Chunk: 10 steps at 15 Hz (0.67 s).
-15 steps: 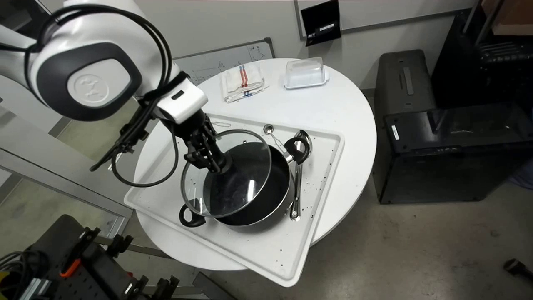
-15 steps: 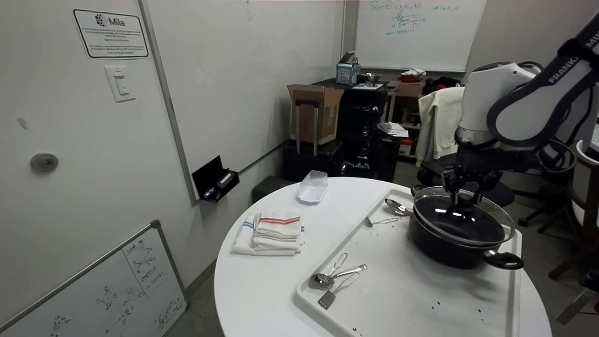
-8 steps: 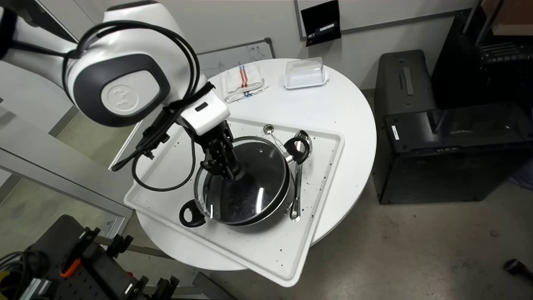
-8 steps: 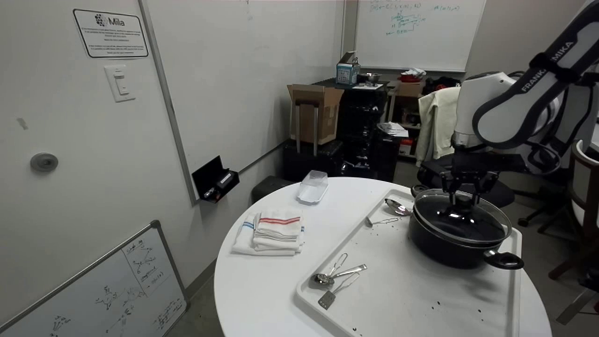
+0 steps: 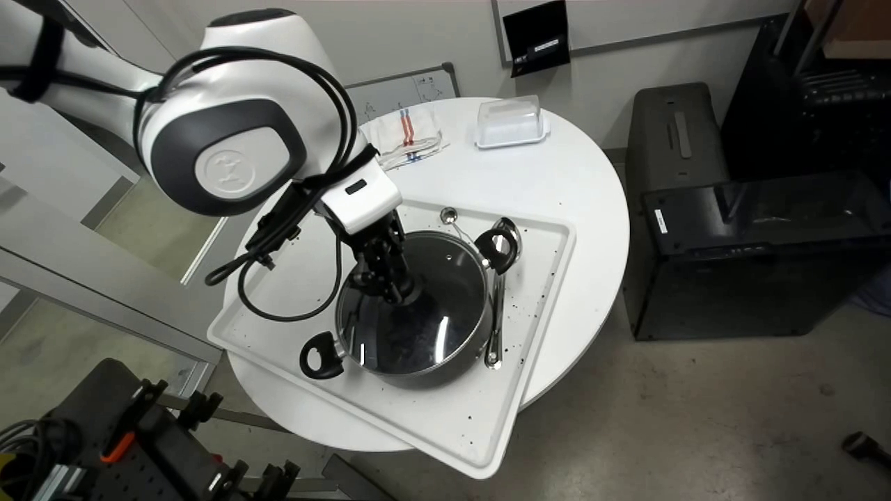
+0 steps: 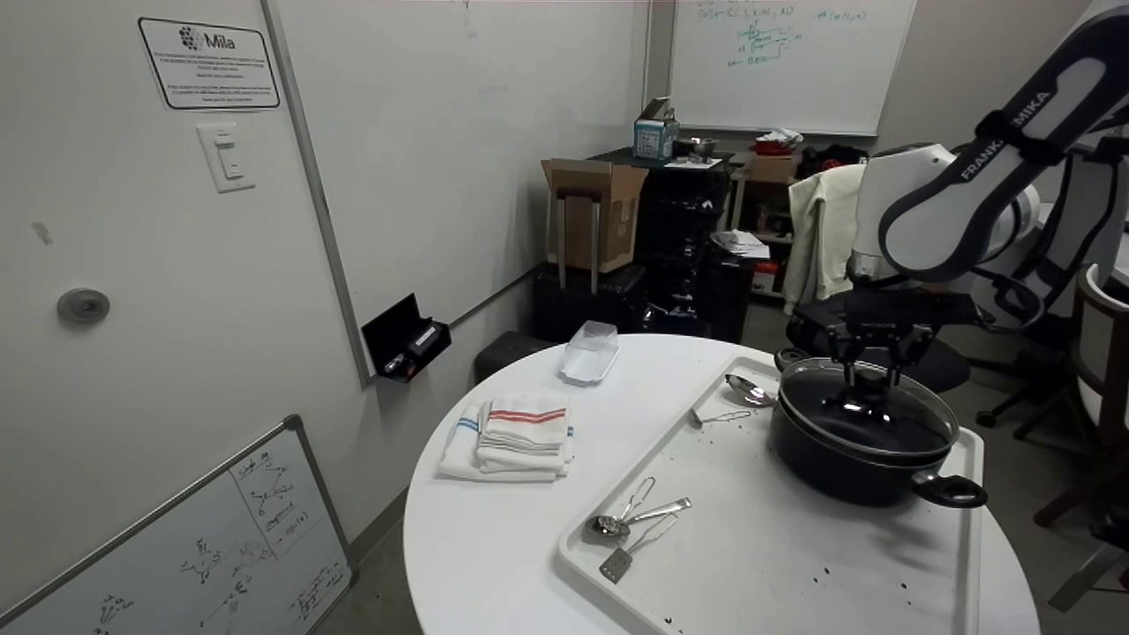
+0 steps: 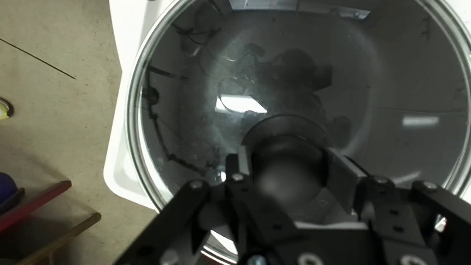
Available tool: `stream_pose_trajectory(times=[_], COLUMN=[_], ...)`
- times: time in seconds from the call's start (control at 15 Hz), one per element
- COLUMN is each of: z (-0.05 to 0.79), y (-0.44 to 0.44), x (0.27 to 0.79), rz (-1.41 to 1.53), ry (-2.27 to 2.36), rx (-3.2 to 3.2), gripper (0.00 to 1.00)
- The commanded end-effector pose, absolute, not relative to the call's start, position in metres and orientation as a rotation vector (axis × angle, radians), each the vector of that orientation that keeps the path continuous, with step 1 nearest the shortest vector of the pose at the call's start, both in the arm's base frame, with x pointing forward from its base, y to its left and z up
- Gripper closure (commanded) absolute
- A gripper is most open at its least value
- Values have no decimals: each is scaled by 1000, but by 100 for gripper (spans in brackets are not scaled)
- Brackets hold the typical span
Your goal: Cover the pot with the lid
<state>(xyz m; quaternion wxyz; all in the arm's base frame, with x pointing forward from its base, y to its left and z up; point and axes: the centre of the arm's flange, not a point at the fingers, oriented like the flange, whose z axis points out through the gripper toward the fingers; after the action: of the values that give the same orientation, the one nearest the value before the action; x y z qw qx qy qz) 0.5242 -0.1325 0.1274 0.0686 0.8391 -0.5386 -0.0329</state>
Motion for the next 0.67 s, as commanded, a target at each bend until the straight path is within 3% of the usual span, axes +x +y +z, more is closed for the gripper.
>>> stream_pose_trajectory(times=[0.0,0.6], z=[132,127], y=[-132,-123], x=[534,532], rz=[-112,-100], ry=[-1660,-1625], rx=[2515,2525], gripper=[75,75])
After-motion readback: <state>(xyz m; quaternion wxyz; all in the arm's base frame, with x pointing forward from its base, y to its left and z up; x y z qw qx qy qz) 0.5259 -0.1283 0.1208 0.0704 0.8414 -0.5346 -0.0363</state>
